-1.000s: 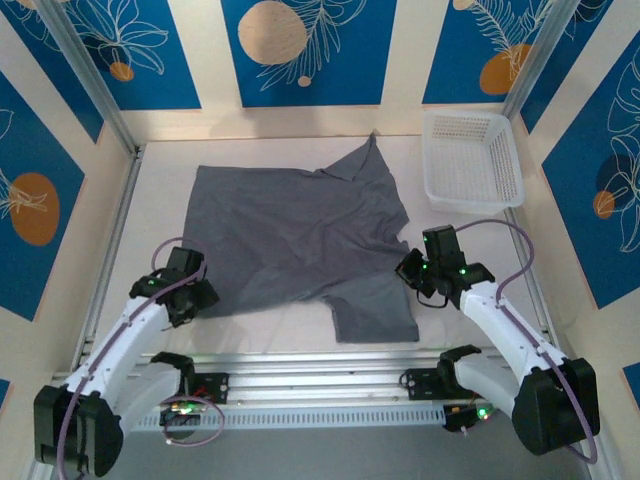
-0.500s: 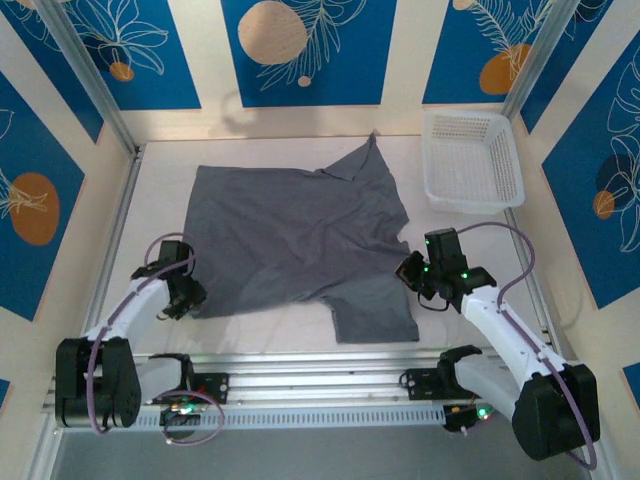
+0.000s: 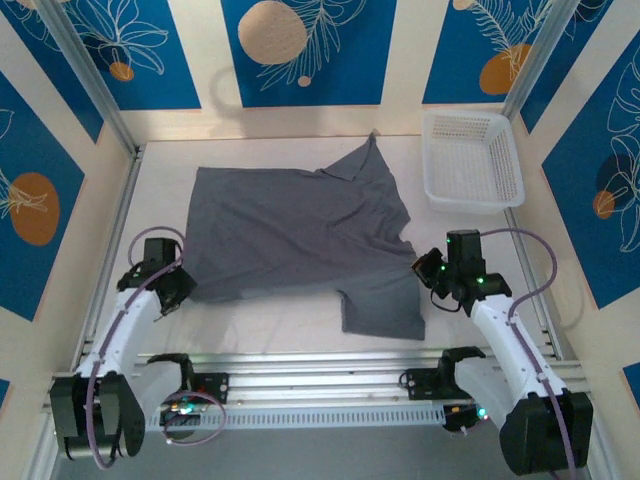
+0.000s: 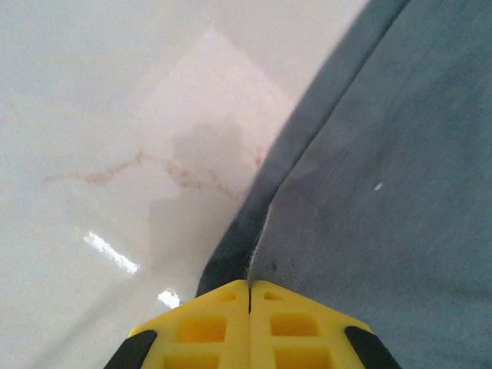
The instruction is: Fold the inside-out t-shirt
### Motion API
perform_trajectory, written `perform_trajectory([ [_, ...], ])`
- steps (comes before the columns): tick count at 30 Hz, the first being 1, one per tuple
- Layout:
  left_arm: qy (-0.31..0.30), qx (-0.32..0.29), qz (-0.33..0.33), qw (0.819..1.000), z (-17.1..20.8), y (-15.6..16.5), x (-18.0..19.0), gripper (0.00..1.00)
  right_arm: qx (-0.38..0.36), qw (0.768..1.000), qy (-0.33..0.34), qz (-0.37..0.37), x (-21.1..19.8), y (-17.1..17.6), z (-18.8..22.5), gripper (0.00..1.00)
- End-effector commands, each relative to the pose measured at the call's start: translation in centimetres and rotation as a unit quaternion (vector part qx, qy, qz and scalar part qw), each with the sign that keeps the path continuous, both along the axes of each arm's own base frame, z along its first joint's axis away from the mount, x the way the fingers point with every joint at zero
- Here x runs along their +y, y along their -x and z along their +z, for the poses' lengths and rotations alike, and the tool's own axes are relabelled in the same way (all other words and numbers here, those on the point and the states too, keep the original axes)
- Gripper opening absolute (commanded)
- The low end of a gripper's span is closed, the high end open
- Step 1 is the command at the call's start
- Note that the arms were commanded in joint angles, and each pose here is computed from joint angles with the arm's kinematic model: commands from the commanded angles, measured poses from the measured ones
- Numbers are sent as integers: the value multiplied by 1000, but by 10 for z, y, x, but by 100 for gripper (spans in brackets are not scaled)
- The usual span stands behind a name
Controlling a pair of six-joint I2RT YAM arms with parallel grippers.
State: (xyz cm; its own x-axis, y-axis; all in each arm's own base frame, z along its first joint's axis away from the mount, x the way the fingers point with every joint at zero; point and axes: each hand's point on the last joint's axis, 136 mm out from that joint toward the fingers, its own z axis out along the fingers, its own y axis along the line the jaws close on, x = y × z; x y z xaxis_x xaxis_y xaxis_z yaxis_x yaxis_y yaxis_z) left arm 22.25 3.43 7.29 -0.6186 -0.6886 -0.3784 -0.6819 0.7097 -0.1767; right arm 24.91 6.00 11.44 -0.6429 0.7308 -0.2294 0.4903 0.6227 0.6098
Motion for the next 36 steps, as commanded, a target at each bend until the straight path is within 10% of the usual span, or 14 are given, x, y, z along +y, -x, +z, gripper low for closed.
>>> perform_trajectory([
  [1, -10, 7, 29, 1000, 4, -4, 11, 0, -10, 1000, -8, 14, 3, -6, 10, 0],
  [8, 18, 30, 21, 999, -31, -10, 3, 6, 9, 999, -16, 37, 15, -9, -9, 2],
  [17, -13, 45, 43, 998, -23, 4, 15, 30, 13, 999, 30, 29, -1, -2, 2, 41],
  [27, 13, 27, 8, 1000, -12, 36, -3, 32, 51, 998, -14, 39, 2, 27, -44, 45],
  [36, 49, 49, 4, 998, -40, 41, -18, 58, 94, 992, -18, 86, 28, 21, -63, 51],
])
